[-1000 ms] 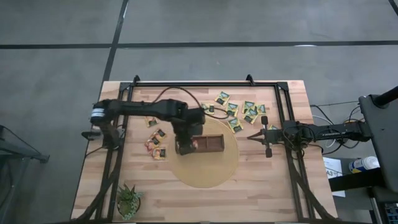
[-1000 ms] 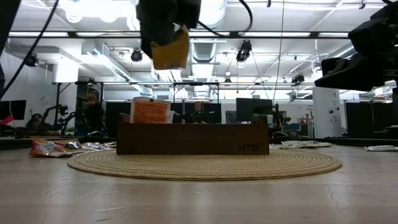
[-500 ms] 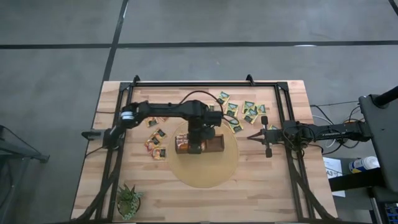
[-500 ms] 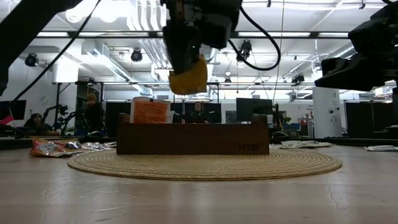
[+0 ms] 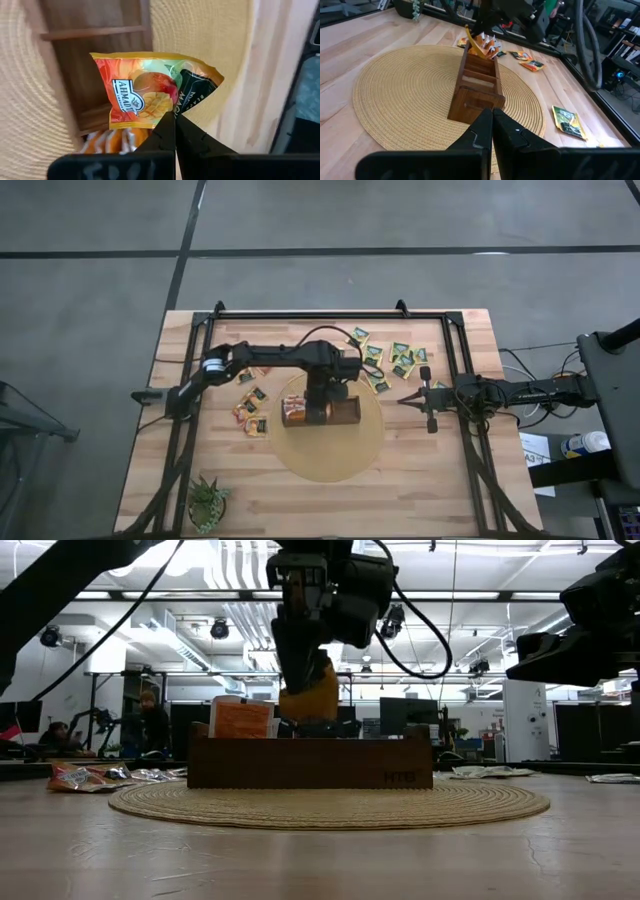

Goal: Pick & Place Tea
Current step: Put the orange tea bag into the middle section of the wooden organizer

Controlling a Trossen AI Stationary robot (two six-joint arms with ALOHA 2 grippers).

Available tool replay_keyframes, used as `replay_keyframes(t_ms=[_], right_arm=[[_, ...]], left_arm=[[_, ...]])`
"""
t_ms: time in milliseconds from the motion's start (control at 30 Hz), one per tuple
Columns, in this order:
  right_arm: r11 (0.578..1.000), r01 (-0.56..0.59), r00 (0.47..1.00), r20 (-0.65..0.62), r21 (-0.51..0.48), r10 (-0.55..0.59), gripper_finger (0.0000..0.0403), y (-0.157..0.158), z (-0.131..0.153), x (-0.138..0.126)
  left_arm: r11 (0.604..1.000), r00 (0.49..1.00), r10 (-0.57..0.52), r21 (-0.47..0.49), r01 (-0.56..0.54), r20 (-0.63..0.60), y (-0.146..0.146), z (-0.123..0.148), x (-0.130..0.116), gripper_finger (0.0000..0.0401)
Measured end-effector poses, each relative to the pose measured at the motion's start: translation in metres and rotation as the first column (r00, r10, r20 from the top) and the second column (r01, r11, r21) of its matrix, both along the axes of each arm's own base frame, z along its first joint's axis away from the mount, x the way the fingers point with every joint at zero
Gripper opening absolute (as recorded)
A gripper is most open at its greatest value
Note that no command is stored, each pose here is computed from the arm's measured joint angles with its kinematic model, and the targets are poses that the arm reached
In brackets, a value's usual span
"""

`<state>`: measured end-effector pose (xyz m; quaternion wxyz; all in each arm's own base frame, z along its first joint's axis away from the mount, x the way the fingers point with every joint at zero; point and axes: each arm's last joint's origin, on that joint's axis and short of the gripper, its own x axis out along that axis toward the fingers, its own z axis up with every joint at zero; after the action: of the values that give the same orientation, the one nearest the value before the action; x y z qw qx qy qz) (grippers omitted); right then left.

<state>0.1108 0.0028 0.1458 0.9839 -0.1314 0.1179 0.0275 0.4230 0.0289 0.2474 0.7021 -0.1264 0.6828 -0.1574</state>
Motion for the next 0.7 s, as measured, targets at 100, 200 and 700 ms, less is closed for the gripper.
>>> replay_keyframes(t_ms=[100,200,700], right_arm=[[1.000,0.001,1.000,0.000,0.000,-0.001,0.0009,0.0000,0.0000,0.0000],[1.000,0.000,1.000,0.000,0.000,0.000,0.0009,0.0000,0.0001,0.0000],[1.000,0.000,1.000,0.000,0.000,0.000,0.0009,0.0000,0.0000,0.0000]], left_arm=[[1.000,1.000,0.000,0.013,0.000,0.001,0.0024,-0.0001,-0.0001,0.0000],[0.999,1.000,-0.014,0.039,0.014,0.004,0.0031,-0.0004,-0.0002,0.0000],[0.998,1.000,-0.006,0.067,0.005,0.002,0.0036,-0.0011,0.0003,0.0000]])
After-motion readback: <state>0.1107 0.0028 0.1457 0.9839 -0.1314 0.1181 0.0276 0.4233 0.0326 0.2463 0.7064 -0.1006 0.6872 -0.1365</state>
